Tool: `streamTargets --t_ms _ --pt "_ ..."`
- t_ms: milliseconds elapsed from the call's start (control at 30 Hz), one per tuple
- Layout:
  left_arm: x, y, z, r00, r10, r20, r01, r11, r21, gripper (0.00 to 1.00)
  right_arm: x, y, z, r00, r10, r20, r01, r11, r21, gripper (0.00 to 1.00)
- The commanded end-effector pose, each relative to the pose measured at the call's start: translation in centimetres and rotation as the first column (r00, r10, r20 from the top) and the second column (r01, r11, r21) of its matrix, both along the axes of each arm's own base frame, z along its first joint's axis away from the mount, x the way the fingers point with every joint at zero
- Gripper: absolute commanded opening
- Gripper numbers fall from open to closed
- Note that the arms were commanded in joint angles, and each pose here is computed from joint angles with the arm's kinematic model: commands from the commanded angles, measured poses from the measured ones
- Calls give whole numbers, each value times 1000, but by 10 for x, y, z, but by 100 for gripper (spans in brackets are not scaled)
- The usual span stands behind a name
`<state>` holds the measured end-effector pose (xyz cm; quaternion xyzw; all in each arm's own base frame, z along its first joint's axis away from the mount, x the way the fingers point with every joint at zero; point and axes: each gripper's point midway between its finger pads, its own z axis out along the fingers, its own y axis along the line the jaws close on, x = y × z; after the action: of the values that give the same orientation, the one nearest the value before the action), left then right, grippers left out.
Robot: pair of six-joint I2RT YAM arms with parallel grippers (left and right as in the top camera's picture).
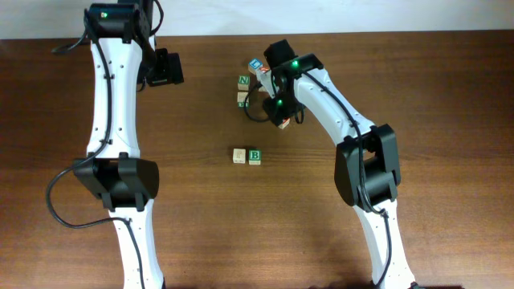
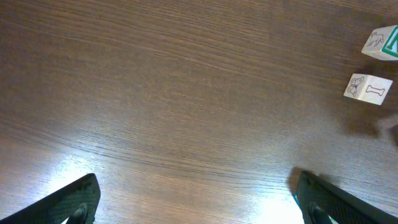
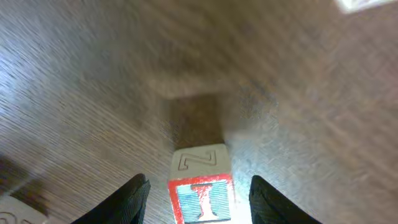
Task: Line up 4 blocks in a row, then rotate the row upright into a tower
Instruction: 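Grasp the red I block with the right gripper, place right of B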
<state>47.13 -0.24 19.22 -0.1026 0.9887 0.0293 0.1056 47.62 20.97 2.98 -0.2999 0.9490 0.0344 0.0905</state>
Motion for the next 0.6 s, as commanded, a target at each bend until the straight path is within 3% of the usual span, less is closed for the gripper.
streamTargets --t_ms 0,167,233,300,467,567 --pt "0 5 4 1000 12 11 -12 1000 13 99 -4 -9 -10 1000 -11 -23 11 1000 -22 49" --pt "0 4 4 1000 9 11 -9 1000 13 99 -4 -8 -10 998 -54 -27 53 998 -16 38" --pt "0 4 4 1000 9 11 -9 1000 14 99 -5 -8 -10 988 -149 -41 149 989 -5 24" --pt "0 4 4 1000 9 11 -9 1000 13 99 -8 -8 -10 977 -207 -57 207 978 -5 18" --pt "0 3 4 1000 7 11 -7 1000 13 99 -20 -10 -12 931 -345 -122 346 938 -13 17" --pt "0 3 4 1000 7 11 -7 1000 13 99 -41 1 -11 875 -413 -252 430 903 14 18"
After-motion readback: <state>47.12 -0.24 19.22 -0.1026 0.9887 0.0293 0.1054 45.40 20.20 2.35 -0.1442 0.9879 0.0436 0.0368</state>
